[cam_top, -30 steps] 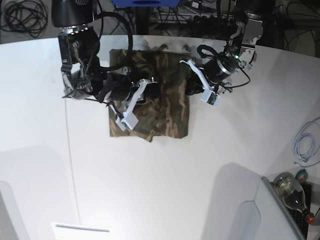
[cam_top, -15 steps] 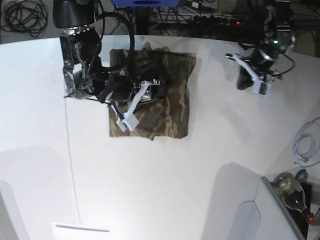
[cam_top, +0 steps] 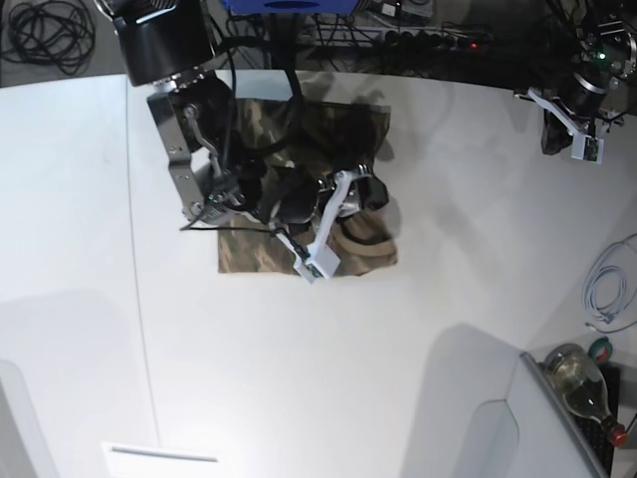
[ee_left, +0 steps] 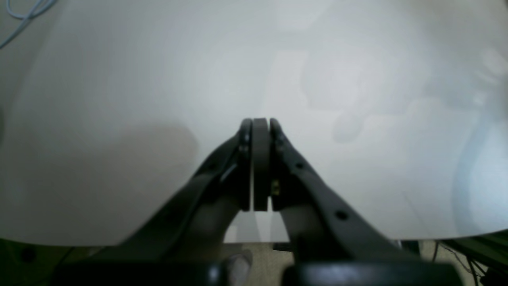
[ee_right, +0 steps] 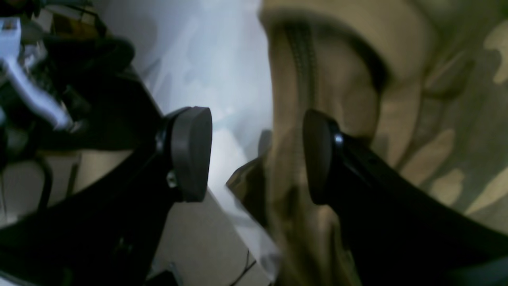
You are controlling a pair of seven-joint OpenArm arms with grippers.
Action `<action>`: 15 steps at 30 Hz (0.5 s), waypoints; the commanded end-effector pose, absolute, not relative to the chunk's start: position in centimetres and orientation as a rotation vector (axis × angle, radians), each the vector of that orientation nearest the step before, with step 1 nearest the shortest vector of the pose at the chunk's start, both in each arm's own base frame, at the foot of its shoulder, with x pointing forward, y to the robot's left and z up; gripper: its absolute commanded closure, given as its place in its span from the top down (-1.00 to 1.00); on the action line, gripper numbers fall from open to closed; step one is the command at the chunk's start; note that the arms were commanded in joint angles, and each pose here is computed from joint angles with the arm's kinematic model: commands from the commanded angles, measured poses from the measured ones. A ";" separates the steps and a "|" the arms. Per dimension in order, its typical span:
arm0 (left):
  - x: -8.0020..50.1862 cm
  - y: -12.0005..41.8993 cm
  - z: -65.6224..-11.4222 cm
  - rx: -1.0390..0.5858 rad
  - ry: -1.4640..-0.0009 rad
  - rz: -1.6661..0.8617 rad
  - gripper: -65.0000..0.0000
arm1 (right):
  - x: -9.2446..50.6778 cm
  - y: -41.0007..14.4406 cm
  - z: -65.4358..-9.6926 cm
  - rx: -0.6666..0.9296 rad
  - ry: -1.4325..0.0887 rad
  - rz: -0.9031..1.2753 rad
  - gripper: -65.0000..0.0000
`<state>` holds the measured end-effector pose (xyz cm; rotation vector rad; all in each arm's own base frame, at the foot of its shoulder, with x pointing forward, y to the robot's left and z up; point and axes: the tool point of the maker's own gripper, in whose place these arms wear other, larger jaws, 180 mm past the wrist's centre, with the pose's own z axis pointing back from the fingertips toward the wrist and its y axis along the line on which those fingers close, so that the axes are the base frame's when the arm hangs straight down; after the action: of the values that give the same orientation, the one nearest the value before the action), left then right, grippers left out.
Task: Layout the t-shirt on the table in an organized manner, then fold the t-shirt properly
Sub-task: 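Withdraw the left gripper and flatten the folded layer with the right gripper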
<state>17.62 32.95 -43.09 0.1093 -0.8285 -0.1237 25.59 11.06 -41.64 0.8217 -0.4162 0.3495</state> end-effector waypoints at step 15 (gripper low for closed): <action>16.7 36.8 -41.5 0.170 -0.854 -0.071 -1.00 | 24.4 7.5 -35.7 0.677 -0.539 0.349 -0.64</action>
<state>15.99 36.33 -42.61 0.1610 -0.8173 -0.0585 23.07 6.39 -37.69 0.6338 -0.4707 0.3423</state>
